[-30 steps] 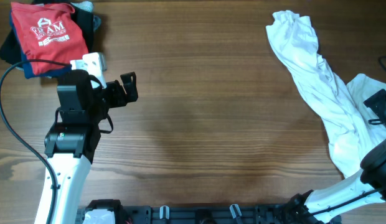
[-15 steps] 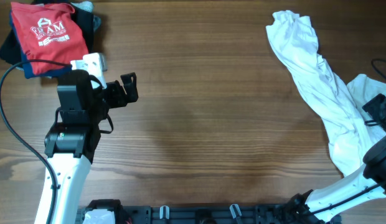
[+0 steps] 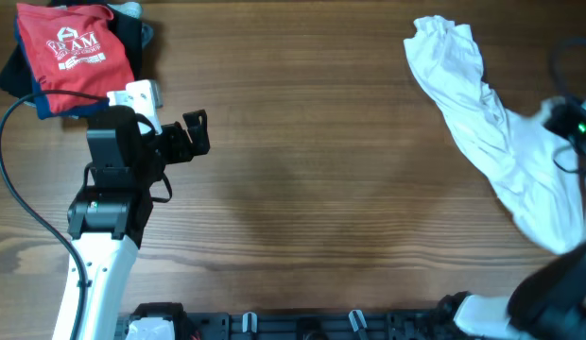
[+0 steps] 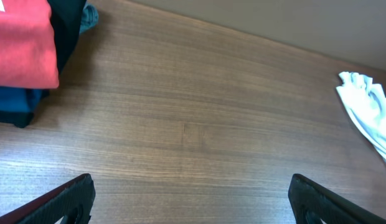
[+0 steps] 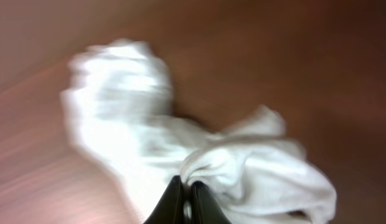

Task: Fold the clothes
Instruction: 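Lift the shirt with the right gripper and pass it toward the left gripper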

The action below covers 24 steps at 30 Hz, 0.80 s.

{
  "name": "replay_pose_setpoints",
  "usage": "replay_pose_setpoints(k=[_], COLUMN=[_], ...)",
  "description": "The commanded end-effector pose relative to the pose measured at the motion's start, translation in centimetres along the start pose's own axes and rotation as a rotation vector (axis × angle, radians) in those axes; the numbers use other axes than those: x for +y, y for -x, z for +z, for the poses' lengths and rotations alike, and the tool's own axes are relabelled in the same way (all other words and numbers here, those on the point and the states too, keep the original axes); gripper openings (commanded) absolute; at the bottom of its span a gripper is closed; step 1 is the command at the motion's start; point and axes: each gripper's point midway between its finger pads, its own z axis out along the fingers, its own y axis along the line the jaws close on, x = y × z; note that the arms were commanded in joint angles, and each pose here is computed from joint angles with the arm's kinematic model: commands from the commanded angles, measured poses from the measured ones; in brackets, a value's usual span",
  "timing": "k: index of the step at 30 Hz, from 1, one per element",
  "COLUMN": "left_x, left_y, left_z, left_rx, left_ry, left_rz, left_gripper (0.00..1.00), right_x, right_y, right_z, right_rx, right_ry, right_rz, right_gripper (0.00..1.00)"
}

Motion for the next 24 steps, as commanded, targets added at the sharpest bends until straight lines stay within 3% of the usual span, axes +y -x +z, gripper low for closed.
replay_pose_setpoints(k=[1,2,4,9,10,11,12,13,14,16,19,24], left_x=[-0.4,-0.4,-0.4,-0.4,-0.4,-0.4,-0.4,-0.4,-0.4,-1.1,-3.5,-7.3], left_y=[1.0,1.0,1.0,1.0,1.0,1.0,0.9,1.0,1.0,0.8,0.8,-3.9], left_z=[-0.3,-0.3,-0.3,-0.3,-0.3,-0.3,-0.3,-0.3,-0.3,-0.4,-0.4,3.9], left_rx=[-0.022,-0.022,-0.023,-0.022,-0.022,-0.022,-0.022,-0.022,-0.023,-0.015,0.003,0.195], left_ry=[-0.015,-0.015,-0.015,-0.015,-0.016,-0.016,-0.016,-0.016,-0.016,-0.055,-0.196,-0.267], left_rz=[-0.007,-0.007,-0.007,-0.007,-0.007,-0.007,-0.007,-0.007,-0.007,-0.006,-0.021,-0.099], left_gripper=[1.0,1.0,1.0,1.0,1.0,1.0,1.0,1.0,1.0,1.0,1.0,1.0], right_x=[14.8,20.2,26.3,37.8,38.7,38.9,39.0,38.7,37.8,34.2,27.2,17.1], right_y=[-0.2,-2.4,-6.3,-18.1,-18.8,-18.7,-18.1,-16.7,-15.0,-10.9,-7.5,-6.2], right_z=[-4.8,-6.3,-7.3,-4.4,-2.9,-1.8,-0.9,-0.2,0.2,0.7,0.7,1.1], right_rx=[-0.027,0.014,0.107,0.273,0.257,0.233,0.203,0.155,0.108,0.03,0.043,0.142], right_ry=[0.351,0.457,0.543,0.575,0.533,0.491,0.46,0.423,0.369,0.213,0.05,-0.146], right_rz=[-0.262,-0.341,-0.404,-0.675,-0.665,-0.638,-0.607,-0.594,-0.578,-0.529,-0.417,-0.253], right_gripper=[0.04,0.04,0.04,0.04,0.11,0.29,0.31,0.42,0.65,0.68,0.71,0.76])
